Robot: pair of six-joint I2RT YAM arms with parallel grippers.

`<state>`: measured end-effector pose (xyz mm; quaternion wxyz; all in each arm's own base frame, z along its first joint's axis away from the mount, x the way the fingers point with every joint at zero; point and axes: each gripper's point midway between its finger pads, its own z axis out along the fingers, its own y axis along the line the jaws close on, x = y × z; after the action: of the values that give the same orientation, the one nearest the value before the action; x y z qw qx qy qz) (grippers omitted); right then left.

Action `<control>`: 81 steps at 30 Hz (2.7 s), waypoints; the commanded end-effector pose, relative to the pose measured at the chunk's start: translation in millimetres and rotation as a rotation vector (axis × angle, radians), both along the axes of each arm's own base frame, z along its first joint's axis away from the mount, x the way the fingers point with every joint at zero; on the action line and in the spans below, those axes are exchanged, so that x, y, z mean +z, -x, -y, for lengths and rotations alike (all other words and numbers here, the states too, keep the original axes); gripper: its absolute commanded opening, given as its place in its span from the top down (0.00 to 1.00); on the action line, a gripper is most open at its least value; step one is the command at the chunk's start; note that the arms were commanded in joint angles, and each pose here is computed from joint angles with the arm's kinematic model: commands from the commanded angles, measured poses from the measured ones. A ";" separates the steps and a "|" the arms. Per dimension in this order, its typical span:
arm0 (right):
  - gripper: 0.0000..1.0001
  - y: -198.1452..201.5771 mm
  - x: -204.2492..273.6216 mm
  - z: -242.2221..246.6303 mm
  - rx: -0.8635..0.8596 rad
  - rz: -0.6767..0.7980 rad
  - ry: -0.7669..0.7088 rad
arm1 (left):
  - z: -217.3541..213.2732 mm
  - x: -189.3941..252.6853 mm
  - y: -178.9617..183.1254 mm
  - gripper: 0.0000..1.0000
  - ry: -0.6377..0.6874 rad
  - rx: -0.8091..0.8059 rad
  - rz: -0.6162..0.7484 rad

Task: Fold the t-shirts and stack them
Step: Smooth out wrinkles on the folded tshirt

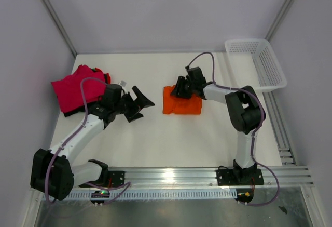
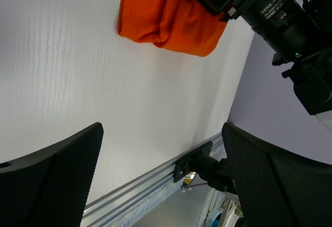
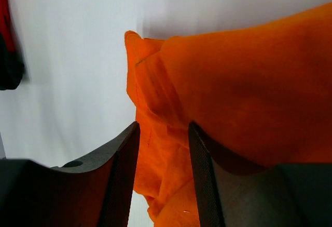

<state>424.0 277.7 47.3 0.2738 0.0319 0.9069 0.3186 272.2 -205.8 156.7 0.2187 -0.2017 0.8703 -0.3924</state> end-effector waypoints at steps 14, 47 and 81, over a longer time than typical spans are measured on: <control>0.53 3.5 110.2 -14.0 0.021 0.256 -0.143 | 0.7 12.6 -3.1 0.01 0.001 -0.013 0.054; 0.53 -18.6 27.5 121.8 -0.208 -0.037 0.835 | -6.0 14.1 6.9 0.01 -0.026 -0.013 0.048; 0.55 131.5 -14.5 126.2 -0.320 -0.499 0.665 | -4.5 14.2 2.2 0.01 -0.010 0.003 0.056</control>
<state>330.1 126.7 32.0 0.1351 0.0980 0.9791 -0.1163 262.1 -198.7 158.9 0.2221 -0.1983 0.8757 -0.3801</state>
